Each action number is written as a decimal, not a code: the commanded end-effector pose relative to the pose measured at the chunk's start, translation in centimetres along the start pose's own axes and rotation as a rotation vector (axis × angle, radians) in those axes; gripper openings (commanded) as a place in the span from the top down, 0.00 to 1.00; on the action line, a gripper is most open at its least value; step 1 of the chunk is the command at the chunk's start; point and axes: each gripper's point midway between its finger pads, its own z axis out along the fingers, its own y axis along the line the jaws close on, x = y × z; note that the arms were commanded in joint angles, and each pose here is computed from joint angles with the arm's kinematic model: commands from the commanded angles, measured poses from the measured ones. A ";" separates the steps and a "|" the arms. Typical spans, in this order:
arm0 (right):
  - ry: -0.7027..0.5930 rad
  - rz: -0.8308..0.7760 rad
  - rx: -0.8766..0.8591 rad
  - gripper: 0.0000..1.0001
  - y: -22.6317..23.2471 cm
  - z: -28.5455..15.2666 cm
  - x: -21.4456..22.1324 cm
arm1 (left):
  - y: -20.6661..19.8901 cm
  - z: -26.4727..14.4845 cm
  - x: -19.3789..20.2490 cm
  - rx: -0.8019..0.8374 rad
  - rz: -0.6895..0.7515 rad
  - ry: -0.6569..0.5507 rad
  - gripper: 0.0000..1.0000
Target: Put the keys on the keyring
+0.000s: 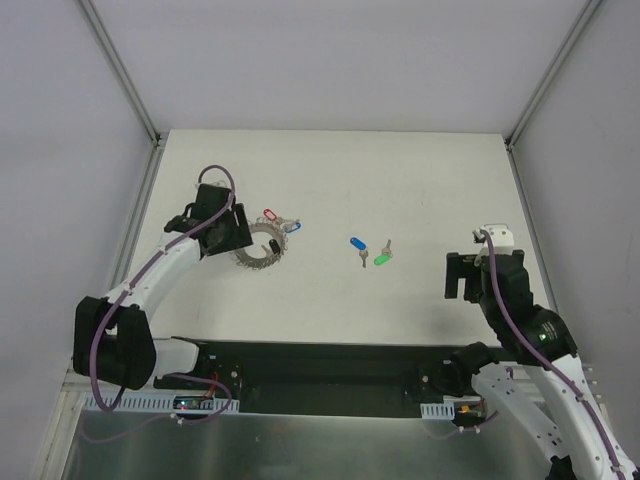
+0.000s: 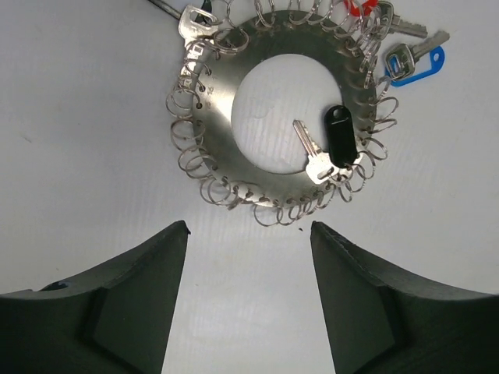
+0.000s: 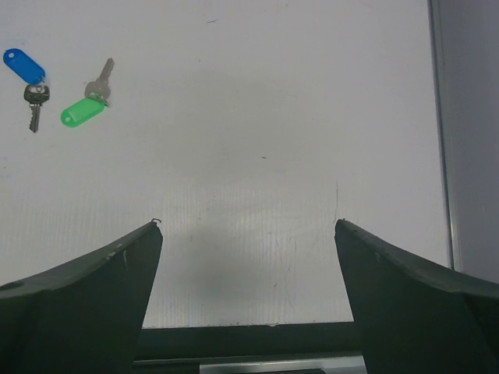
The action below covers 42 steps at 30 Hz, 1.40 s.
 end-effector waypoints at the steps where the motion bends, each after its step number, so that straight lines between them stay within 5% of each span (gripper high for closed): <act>1: -0.030 0.011 -0.082 0.04 1.7 0.3 -1.1 | 2.0 1.1 -0.7 -0.009 0.234 0.043 0.37; 14: 0.028 -0.005 -0.100 0.04 2.7 1.5 -0.9 | -1.0 5.6 3.7 0.219 0.296 0.313 0.34; 24: 0.016 -0.023 -0.194 0.03 4.1 1.0 -0.8 | -5.2 5.4 8.0 0.287 0.279 0.369 0.34; 34: -0.078 0.004 -0.318 0.04 5.6 -0.8 -2.4 | -11.3 2.9 7.8 0.330 0.270 0.233 0.33; 42: -0.303 0.063 -0.501 0.04 7.4 -4.7 -6.4 | -6.6 -1.5 4.9 0.198 0.162 -0.038 0.32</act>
